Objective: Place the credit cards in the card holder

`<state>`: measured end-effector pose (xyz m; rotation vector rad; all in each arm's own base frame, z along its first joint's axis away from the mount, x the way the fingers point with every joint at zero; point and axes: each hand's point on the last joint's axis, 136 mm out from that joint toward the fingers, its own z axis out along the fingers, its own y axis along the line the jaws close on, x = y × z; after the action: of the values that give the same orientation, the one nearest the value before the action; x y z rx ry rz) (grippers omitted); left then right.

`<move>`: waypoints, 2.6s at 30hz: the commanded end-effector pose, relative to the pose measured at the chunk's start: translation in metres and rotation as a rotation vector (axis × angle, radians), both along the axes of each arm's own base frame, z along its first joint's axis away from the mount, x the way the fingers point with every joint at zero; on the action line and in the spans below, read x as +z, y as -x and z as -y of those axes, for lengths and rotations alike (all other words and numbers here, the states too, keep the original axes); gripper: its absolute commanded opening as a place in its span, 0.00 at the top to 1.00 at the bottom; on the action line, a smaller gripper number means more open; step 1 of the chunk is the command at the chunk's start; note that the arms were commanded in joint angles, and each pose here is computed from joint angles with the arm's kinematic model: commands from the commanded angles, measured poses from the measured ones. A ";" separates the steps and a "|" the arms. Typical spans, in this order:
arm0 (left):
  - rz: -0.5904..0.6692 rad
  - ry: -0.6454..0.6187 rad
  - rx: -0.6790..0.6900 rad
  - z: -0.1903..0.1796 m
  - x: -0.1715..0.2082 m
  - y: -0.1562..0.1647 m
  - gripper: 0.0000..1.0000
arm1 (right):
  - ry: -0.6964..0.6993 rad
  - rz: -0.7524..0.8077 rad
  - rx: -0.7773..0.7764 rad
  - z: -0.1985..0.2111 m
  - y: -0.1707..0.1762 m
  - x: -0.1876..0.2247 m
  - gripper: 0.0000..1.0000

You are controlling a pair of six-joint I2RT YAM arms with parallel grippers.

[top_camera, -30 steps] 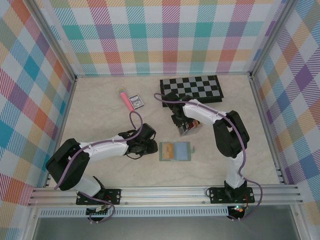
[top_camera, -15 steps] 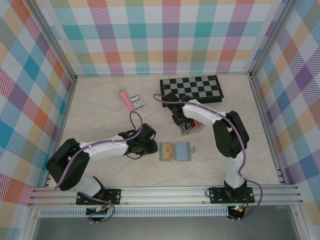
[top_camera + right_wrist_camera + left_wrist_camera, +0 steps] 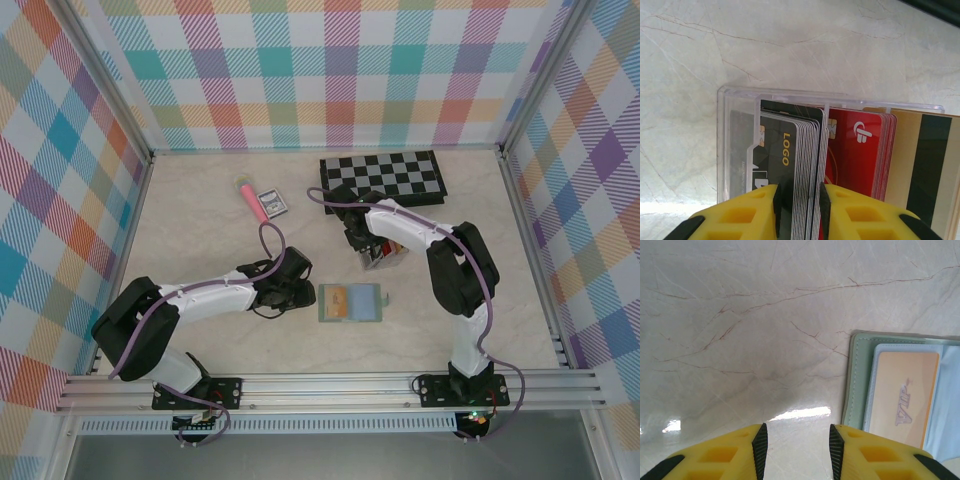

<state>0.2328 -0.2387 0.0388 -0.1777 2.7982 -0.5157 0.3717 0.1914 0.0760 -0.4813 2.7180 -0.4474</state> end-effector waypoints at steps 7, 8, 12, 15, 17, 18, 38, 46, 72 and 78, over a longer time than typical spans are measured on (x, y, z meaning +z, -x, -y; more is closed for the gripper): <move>-0.021 0.002 0.018 -0.002 -0.003 0.003 0.61 | -0.002 -0.019 -0.009 0.010 0.009 0.007 0.70; -0.022 0.002 0.016 -0.002 -0.004 0.003 0.61 | -0.024 -0.032 -0.001 0.005 0.011 0.005 0.68; -0.021 0.003 0.014 -0.001 -0.003 0.002 0.61 | -0.058 -0.056 0.002 -0.002 0.012 0.000 0.64; -0.021 0.004 0.017 -0.001 -0.003 0.002 0.61 | -0.029 -0.062 -0.005 0.002 0.011 -0.007 0.64; -0.023 0.002 0.015 -0.001 -0.004 0.002 0.61 | -0.008 -0.066 -0.011 0.005 0.010 -0.012 0.63; -0.023 0.002 0.015 -0.001 -0.003 0.002 0.61 | 0.000 -0.067 -0.011 0.005 0.010 -0.013 0.63; -0.030 0.001 0.009 0.001 -0.006 0.002 0.61 | 0.072 0.027 -0.003 0.023 0.005 0.015 0.70; -0.037 0.000 0.011 -0.001 -0.008 0.004 0.61 | 0.078 0.010 -0.020 0.031 0.010 0.009 0.83; -0.031 0.060 0.015 0.005 0.006 0.001 0.61 | -0.281 -0.009 -0.063 0.002 0.027 0.056 1.00; 0.016 0.222 0.020 0.019 0.039 -0.016 0.59 | -0.458 0.023 -0.086 -0.003 0.036 0.084 1.00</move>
<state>0.2401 -0.2483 0.0543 -0.2338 2.7748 -0.6774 0.3417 0.1887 0.1463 -0.2931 2.7140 0.0112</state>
